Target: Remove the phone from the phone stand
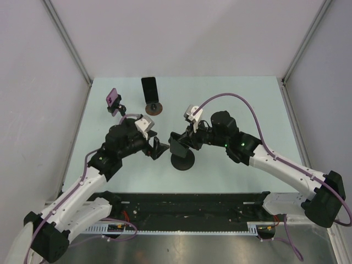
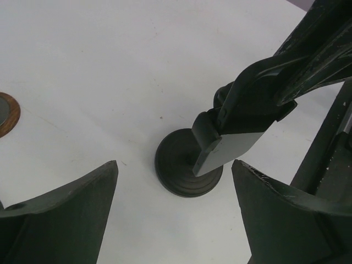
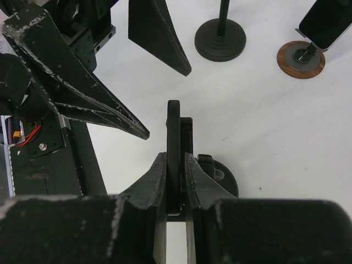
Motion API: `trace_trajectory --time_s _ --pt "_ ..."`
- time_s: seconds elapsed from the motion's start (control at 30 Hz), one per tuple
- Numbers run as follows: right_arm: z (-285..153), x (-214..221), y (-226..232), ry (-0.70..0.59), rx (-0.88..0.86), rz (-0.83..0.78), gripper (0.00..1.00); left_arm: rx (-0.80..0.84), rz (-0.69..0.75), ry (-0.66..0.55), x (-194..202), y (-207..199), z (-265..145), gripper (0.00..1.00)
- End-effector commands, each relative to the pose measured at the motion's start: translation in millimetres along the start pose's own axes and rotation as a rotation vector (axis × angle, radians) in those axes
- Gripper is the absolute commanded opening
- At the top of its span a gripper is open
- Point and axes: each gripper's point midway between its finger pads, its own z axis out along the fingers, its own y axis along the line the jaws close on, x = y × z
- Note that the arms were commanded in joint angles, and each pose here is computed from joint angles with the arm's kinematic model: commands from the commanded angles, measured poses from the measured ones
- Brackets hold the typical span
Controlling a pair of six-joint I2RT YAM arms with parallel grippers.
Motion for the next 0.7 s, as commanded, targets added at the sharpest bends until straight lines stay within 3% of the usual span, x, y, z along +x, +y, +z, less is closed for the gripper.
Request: trace_trajectory --time_s 0.0,0.23,0.33,0.37,0.43,0.57,0.67 --pt "-3.0 -1.7 7.9 -0.017 -0.016 0.010 0.00 0.094 0.080 -0.069 -32.5 -14.4 6.2 0.87" --pt "-1.8 2.1 9.4 -0.012 -0.015 0.016 0.00 0.130 0.070 -0.045 -34.0 -15.9 17.4 0.71" --pt "-1.5 3.9 10.9 -0.008 -0.019 0.018 0.00 0.133 0.083 -0.048 -35.6 -15.6 18.4 0.55" --pt "-1.1 4.4 10.8 -0.006 -0.019 0.018 0.00 0.131 0.086 -0.045 -34.9 -14.9 19.0 0.45" --pt "-0.1 4.6 12.3 -0.006 -0.025 0.018 0.00 0.134 0.089 -0.041 -33.1 -15.0 19.4 0.35" --pt "2.5 7.6 11.1 0.003 -0.022 0.022 0.00 0.139 0.088 -0.043 -32.7 -16.4 18.7 0.06" --pt "4.2 7.0 8.5 -0.001 -0.005 0.024 0.06 0.128 0.091 -0.053 -34.5 -16.4 16.2 0.00"
